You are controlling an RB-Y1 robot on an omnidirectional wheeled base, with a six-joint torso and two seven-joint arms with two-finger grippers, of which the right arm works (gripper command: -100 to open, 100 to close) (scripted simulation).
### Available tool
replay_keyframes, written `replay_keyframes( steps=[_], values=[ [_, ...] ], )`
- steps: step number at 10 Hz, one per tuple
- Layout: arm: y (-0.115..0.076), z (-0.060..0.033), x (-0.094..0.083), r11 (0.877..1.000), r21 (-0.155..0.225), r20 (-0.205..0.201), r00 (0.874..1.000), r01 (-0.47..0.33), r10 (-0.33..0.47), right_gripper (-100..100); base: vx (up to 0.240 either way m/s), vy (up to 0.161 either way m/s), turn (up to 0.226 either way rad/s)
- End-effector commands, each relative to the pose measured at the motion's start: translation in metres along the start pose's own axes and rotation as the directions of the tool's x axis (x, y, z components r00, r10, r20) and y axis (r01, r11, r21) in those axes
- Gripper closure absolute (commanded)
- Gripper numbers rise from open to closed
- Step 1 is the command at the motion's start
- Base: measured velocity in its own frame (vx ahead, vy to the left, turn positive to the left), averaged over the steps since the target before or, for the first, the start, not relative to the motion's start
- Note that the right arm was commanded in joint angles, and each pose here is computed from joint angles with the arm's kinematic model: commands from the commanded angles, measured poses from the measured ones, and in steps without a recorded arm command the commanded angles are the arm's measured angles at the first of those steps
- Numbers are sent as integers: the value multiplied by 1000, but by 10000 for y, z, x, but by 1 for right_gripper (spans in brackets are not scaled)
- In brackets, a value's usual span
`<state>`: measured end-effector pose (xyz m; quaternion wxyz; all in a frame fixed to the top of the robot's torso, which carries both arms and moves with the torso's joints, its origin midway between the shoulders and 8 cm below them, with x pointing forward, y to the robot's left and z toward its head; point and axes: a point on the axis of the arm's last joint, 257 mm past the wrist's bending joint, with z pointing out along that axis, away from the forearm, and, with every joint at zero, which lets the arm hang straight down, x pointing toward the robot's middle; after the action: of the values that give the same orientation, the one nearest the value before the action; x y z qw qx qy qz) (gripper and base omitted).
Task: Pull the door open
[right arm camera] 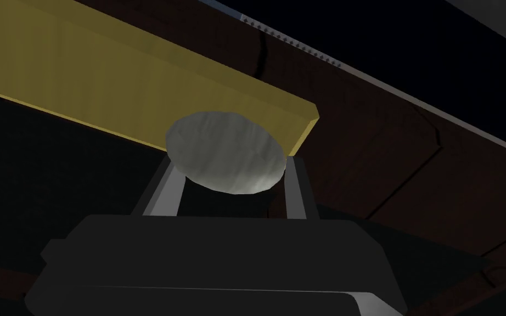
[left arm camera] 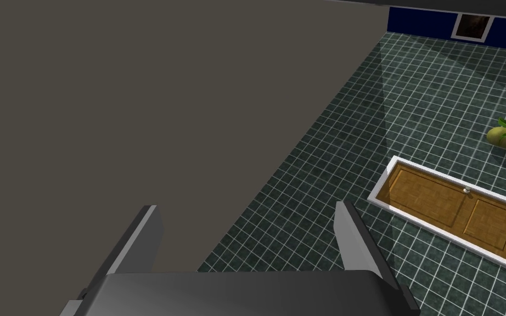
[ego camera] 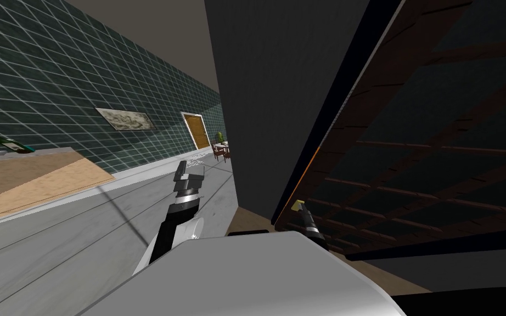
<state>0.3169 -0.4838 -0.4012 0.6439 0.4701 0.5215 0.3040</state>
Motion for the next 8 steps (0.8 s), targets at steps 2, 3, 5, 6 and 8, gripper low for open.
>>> replay_keyframes(
  steps=[2,3,5,6,8],
  values=[
    [-14,12,89,996,11,-7,996,-87,87,100,-43,-18,11],
    [-14,12,89,996,11,-7,996,-93,93,100,-38,-8,9],
    [-6,33,111,990,11,-8,990,-139,139,100,-34,-4,7],
    [2,55,133,983,11,-9,983,-184,184,100,-40,-14,12],
    [10,76,156,973,11,-10,973,-229,229,100,-50,-20,19]
  ],
)
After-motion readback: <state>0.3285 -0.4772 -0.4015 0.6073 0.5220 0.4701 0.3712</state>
